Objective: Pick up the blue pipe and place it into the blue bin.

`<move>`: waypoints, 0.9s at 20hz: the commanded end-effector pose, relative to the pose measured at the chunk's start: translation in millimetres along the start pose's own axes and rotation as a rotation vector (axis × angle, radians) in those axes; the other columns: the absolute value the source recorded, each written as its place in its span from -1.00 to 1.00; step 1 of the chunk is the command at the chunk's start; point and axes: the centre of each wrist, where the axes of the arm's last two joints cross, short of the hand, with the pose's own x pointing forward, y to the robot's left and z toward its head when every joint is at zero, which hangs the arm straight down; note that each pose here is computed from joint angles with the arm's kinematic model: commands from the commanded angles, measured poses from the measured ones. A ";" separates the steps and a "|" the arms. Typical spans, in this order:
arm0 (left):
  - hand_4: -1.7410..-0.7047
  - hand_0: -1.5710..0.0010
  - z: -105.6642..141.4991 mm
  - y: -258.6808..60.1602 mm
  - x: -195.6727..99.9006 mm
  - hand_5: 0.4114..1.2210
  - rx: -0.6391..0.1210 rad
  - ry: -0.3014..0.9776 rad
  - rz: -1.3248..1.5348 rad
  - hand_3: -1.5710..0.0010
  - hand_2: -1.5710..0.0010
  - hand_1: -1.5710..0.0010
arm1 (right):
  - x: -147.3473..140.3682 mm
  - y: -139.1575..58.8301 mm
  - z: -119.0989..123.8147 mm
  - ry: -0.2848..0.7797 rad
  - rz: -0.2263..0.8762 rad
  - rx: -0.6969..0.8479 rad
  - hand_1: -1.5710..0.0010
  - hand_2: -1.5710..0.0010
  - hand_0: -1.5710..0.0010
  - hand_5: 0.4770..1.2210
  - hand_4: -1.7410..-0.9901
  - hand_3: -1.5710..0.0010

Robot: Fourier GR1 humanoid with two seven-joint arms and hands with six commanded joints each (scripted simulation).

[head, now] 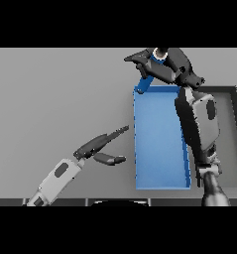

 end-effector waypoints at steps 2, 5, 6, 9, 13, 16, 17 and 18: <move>0.76 1.00 -3.0 0.2 0.9 -0.86 0.014 0.020 -0.013 1.00 1.00 1.00 | -16.8 -25.8 6.8 0.074 -0.019 -0.084 -1.00 -1.00 -1.00 1.00 -0.35 -1.00; 0.77 1.00 1.2 4.3 -0.9 -0.88 0.020 0.025 -0.017 1.00 1.00 1.00 | -47.5 -52.2 30.2 0.186 -0.049 -0.208 -1.00 -1.00 -1.00 1.00 -0.36 -1.00; 0.77 1.00 3.2 2.4 -0.8 -0.88 0.013 0.021 -0.016 1.00 1.00 1.00 | -57.9 -58.9 38.6 0.216 -0.057 -0.238 -1.00 -1.00 -1.00 1.00 -0.36 -1.00; 0.76 1.00 1.0 1.2 -1.4 -0.87 0.012 0.028 -0.013 1.00 1.00 1.00 | -87.1 -61.3 60.2 0.345 -0.089 -0.325 -1.00 -1.00 -1.00 1.00 -0.36 -1.00; 0.76 1.00 3.8 2.5 0.6 -0.86 0.011 0.018 -0.016 1.00 1.00 1.00 | -122.0 -60.4 96.9 0.534 -0.147 -0.459 -1.00 -1.00 -1.00 1.00 -0.36 -1.00; 0.77 1.00 5.4 1.6 -0.6 -0.85 0.009 0.019 -0.016 1.00 1.00 1.00 | -140.2 -54.4 113.1 0.641 -0.115 -0.480 -1.00 -1.00 -1.00 1.00 -0.59 -0.38; 0.76 1.00 5.5 1.6 -0.7 -0.85 0.009 0.019 -0.016 1.00 1.00 1.00 | -140.5 -54.4 113.2 0.646 -0.098 -0.465 -1.00 -1.00 -1.00 1.00 -0.54 -0.50; 0.76 1.00 3.0 3.3 1.3 -0.85 0.008 0.021 -0.012 1.00 1.00 1.00 | -151.5 -52.3 122.8 0.685 -0.088 -0.467 -1.00 -1.00 -1.00 1.00 -0.63 -0.33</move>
